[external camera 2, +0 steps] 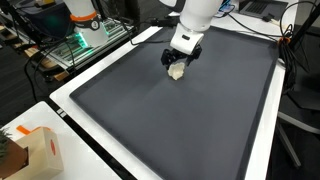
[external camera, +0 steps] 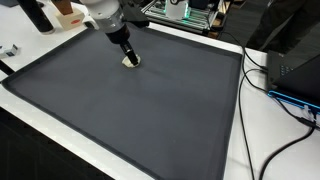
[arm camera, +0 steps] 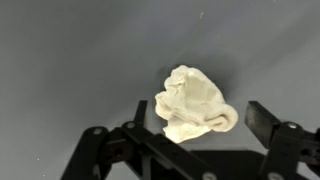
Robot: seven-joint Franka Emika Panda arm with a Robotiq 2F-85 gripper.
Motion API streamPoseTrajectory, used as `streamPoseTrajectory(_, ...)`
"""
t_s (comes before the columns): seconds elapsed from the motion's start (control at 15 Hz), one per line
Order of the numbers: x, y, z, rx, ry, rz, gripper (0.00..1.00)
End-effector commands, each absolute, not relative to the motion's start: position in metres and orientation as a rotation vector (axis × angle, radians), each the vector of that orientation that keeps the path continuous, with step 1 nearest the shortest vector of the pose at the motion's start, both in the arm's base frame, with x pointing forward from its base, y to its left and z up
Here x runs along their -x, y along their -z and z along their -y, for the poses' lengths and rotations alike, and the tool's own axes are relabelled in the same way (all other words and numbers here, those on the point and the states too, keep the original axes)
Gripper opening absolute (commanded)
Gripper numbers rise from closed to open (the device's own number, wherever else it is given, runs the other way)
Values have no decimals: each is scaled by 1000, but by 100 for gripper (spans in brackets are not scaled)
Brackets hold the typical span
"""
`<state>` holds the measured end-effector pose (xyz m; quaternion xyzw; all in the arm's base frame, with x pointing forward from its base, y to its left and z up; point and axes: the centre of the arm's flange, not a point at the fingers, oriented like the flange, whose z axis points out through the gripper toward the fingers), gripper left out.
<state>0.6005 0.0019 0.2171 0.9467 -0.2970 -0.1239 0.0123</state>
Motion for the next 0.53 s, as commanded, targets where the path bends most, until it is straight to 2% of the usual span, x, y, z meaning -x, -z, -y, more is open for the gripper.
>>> streamPoseTrajectory(0.0,-596,-210,-1,-2979,406,906,79)
streamPoseTrajectory(0.07,-596,-210,-1,-2981,406,903,66)
streamPoseTrajectory(0.13,-596,-210,-2,-2984,403,895,65)
streamPoseTrajectory(0.2,-597,-209,-2,-2986,402,891,59)
streamPoseTrajectory(0.47,-598,-208,-3,-2986,400,884,26)
